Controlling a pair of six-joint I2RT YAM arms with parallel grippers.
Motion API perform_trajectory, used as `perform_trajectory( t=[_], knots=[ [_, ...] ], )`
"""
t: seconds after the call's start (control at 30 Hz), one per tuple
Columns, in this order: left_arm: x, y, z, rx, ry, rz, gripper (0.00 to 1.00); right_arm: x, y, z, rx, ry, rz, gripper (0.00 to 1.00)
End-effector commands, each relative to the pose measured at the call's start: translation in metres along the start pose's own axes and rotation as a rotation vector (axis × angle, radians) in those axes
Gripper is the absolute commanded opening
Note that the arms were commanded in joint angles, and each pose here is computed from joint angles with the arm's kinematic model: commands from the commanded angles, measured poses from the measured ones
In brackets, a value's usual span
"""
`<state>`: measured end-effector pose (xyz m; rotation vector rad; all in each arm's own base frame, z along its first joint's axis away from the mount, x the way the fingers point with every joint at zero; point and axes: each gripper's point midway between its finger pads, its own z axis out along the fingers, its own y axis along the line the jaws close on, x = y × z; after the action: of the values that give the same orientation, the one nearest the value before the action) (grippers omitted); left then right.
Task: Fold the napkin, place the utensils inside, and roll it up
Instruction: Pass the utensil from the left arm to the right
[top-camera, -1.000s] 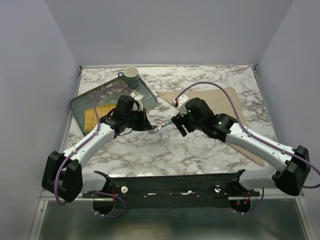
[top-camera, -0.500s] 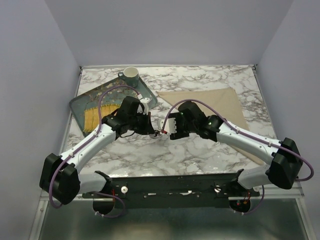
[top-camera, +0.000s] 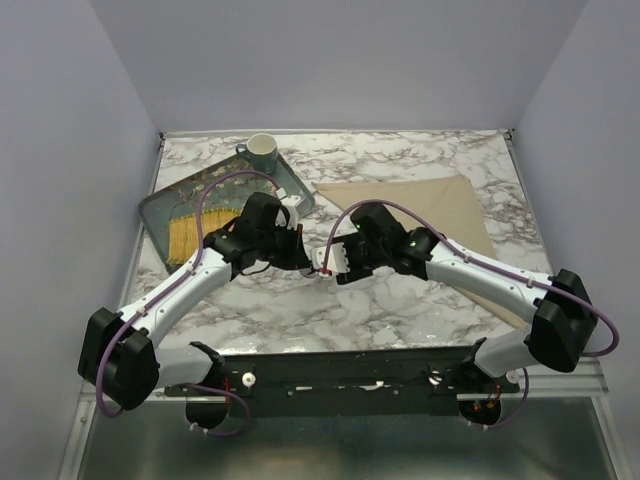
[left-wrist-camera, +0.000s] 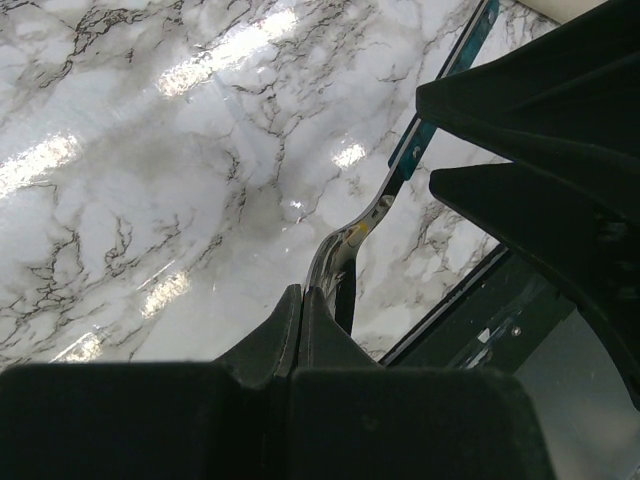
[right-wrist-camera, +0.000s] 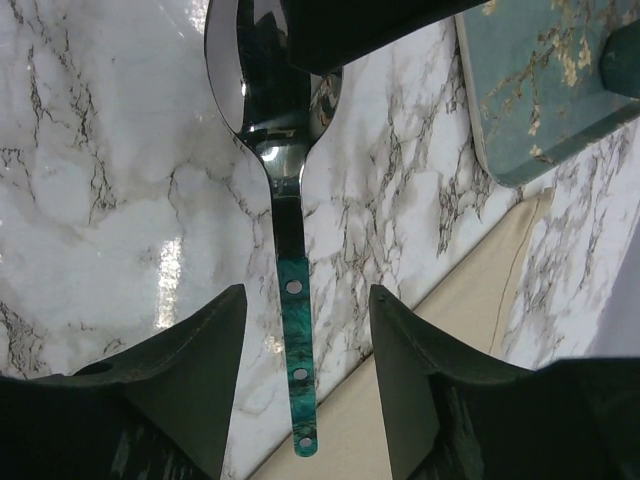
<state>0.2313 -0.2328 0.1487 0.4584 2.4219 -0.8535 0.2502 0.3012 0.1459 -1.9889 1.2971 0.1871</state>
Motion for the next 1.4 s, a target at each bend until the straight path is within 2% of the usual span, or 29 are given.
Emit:
perform_trajectory(
  t=[0.0,0.13,0.4,0.6,0.7,0.77,0.83,0.87,0.9,0.93,0.97,1.03,1.07,1.17,1.27,1.37],
  knots=[
    [-0.013,-0.012,-0.012,0.026,-0.045,0.037,0.00,0.004,0.013,0.007,-0.049,-0.006,0.011,0.56],
    [-0.014,-0.014,-0.012,0.038,-0.044,0.036,0.00,0.006,0.005,0.010,-0.010,0.007,0.014,0.45],
    [-0.018,-0.024,-0.015,0.077,-0.049,0.030,0.00,0.012,0.005,0.015,-0.015,0.031,0.023,0.41],
    [-0.019,-0.024,-0.013,0.081,-0.043,0.029,0.00,0.016,0.003,0.015,0.000,0.049,0.012,0.32],
    [-0.018,-0.025,-0.012,0.089,-0.036,0.026,0.00,0.019,-0.001,0.015,0.016,0.070,0.015,0.21],
    [-0.021,-0.025,-0.012,0.084,-0.041,0.023,0.00,0.023,-0.004,0.014,0.036,0.098,0.042,0.02],
    [-0.026,-0.023,-0.013,0.060,-0.053,0.018,0.00,0.026,-0.002,0.014,0.043,0.110,0.115,0.01],
    [-0.032,-0.023,-0.017,0.046,-0.075,0.007,0.20,0.025,0.002,0.014,0.030,0.096,0.136,0.00],
    [-0.041,-0.014,-0.021,-0.016,-0.123,-0.001,0.37,0.025,0.005,0.014,0.019,0.084,0.164,0.00],
    [-0.048,-0.009,-0.025,-0.045,-0.158,-0.008,0.47,0.031,0.005,0.012,0.023,0.082,0.250,0.00],
    [-0.058,-0.006,-0.033,-0.074,-0.201,-0.010,0.74,0.034,0.007,0.010,0.010,0.079,0.298,0.01],
    [-0.071,0.013,-0.045,-0.166,-0.266,-0.048,0.94,0.050,0.006,0.004,0.013,0.106,0.407,0.00],
    [-0.076,0.018,-0.053,-0.194,-0.303,-0.061,0.98,0.059,0.011,0.002,0.005,0.133,0.438,0.01],
    [-0.086,0.042,-0.069,-0.310,-0.392,-0.121,0.99,0.093,0.008,-0.009,0.034,0.175,0.607,0.01],
    [-0.092,0.046,-0.074,-0.309,-0.429,-0.116,0.99,0.132,0.001,-0.026,0.062,0.248,0.780,0.01],
    [-0.094,0.045,-0.069,-0.288,-0.416,-0.108,0.99,0.171,-0.001,-0.039,0.082,0.357,0.862,0.01]
  ],
)
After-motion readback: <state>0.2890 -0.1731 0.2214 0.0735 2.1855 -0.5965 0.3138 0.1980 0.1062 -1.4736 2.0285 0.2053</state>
